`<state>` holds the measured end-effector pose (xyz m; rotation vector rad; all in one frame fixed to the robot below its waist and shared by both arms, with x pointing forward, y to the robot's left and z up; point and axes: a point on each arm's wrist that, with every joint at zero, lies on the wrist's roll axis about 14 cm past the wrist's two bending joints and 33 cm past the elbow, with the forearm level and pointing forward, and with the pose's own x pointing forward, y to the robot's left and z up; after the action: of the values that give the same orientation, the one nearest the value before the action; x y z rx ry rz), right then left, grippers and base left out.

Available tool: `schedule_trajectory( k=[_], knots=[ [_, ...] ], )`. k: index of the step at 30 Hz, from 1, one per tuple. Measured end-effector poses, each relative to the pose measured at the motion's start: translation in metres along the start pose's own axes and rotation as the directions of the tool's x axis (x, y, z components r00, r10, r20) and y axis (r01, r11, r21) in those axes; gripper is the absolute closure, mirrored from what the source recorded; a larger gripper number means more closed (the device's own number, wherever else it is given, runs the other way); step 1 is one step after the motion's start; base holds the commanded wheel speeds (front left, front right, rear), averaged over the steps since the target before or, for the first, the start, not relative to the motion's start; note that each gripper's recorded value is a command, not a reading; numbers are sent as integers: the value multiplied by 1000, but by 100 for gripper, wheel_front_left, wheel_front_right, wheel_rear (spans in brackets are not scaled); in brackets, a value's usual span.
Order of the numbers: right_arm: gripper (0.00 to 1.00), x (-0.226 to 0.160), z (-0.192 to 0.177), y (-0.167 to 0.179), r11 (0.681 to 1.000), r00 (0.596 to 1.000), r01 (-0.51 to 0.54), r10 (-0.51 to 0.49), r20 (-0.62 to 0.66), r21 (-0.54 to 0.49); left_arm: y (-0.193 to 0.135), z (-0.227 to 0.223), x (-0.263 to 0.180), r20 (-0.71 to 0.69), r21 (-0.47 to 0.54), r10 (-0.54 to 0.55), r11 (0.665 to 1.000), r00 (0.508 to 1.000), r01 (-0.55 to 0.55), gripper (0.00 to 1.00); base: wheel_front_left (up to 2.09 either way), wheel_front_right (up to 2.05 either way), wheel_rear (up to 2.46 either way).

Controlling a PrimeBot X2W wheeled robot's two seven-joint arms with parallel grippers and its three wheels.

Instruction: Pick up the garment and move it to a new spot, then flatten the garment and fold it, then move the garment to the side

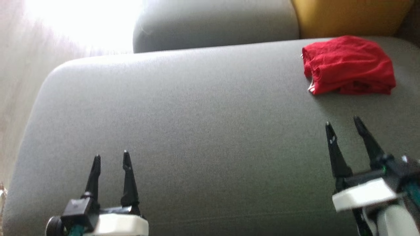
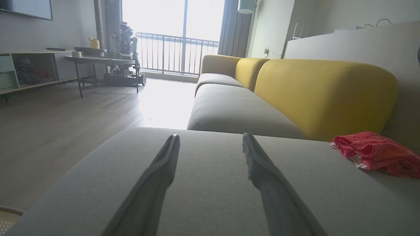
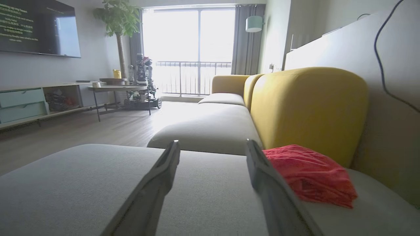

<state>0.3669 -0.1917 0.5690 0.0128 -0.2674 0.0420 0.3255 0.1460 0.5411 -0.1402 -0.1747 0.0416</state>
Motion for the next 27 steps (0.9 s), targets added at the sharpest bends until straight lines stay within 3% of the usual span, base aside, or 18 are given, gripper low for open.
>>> schedule_trajectory(
  k=[9, 27],
  knots=[
    [0, -78, -28, 8, 997, 992, 20, -11, -122, 75, 14, -26, -55, -102, 25, 7, 1000, 995, -5, 0, 0, 0, 0],
    [0, -93, -32, 10, 997, 990, 19, -8, -139, 80, 18, -30, -62, -111, 18, -2, 1000, 994, 4, 0, 0, 0, 0]
  ],
)
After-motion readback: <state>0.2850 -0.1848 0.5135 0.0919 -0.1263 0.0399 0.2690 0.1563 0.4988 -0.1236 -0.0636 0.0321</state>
